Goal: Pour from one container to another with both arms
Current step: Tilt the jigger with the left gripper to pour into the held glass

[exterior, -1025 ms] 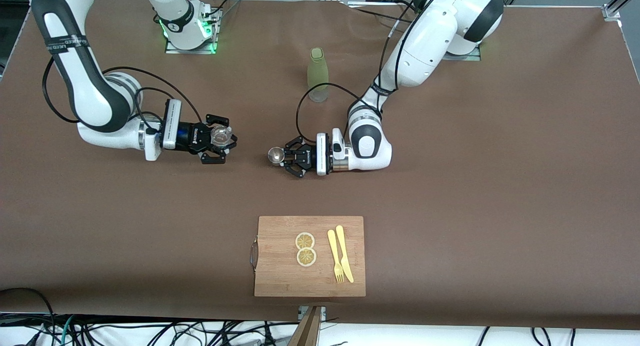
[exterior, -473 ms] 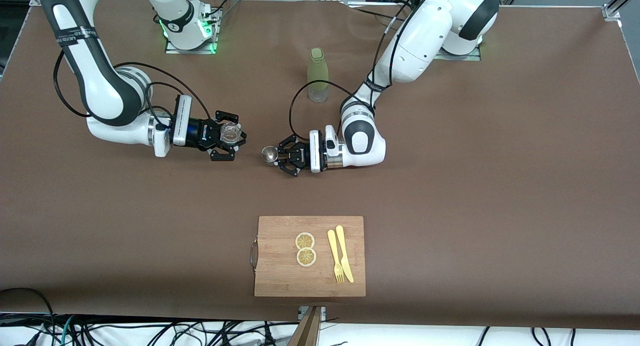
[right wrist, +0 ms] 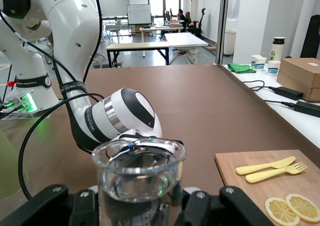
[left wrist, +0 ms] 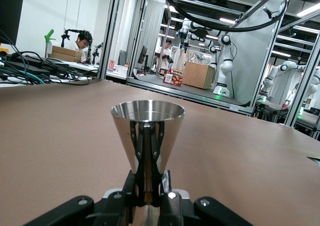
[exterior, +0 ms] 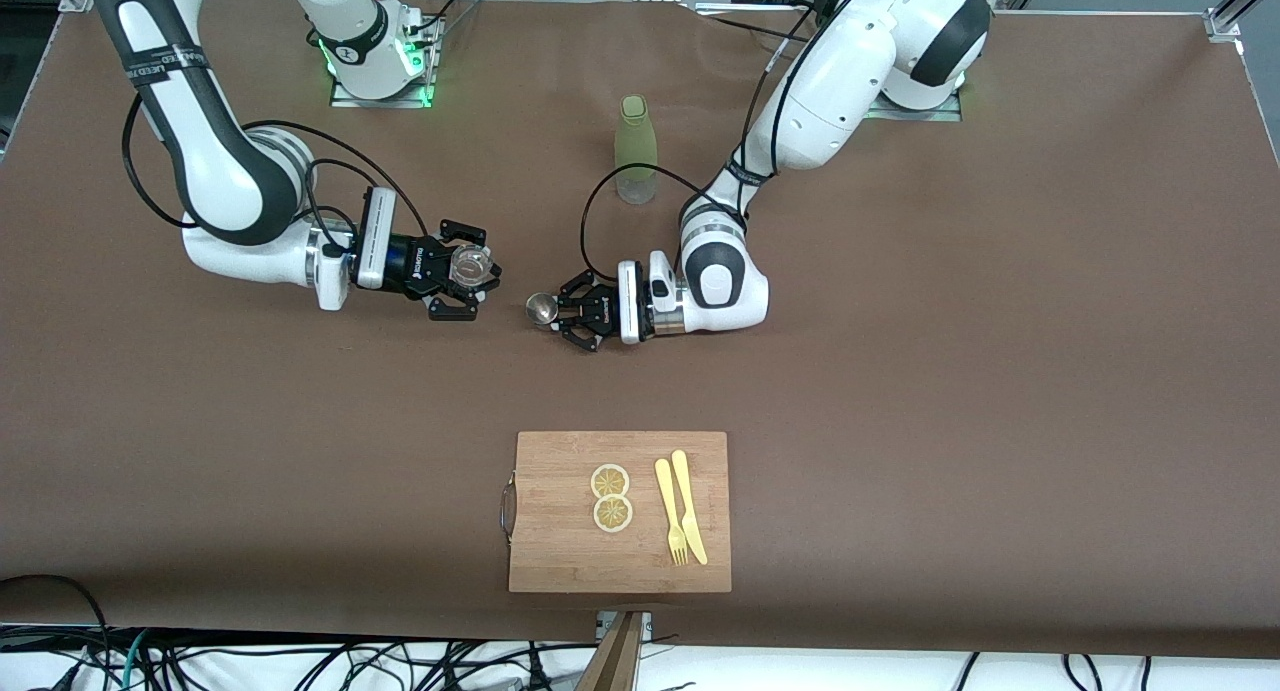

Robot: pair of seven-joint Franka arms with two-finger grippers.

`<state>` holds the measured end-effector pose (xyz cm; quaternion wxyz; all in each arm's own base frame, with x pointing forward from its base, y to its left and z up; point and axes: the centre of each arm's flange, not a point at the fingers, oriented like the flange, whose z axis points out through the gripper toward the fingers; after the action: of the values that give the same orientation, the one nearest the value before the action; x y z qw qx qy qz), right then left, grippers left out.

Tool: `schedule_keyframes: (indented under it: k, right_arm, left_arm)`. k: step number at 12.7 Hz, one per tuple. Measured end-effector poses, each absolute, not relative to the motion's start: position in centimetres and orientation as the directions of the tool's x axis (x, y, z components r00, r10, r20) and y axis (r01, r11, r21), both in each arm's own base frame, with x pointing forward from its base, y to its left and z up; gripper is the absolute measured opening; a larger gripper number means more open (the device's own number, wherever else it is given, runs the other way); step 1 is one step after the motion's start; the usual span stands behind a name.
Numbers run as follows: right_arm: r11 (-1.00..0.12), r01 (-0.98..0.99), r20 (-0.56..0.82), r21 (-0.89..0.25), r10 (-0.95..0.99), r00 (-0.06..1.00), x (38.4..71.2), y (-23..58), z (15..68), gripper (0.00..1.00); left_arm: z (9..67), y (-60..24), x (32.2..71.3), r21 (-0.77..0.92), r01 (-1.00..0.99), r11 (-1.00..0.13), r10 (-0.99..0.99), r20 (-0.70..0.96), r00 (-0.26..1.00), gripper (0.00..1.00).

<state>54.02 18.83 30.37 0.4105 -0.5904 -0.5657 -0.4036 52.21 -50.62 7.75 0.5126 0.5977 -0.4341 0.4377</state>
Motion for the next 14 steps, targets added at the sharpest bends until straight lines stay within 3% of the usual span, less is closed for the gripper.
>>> schedule_keyframes:
  k: [14]
  right_arm:
    - [-0.058,0.998,0.908,-0.016,0.416,0.039,53.4,20.4,29.4,0.15]
  left_arm:
    - [8.0,-51.4,52.0,0.222,-0.969,-0.109,-0.076,0.970,0.231,0.21]
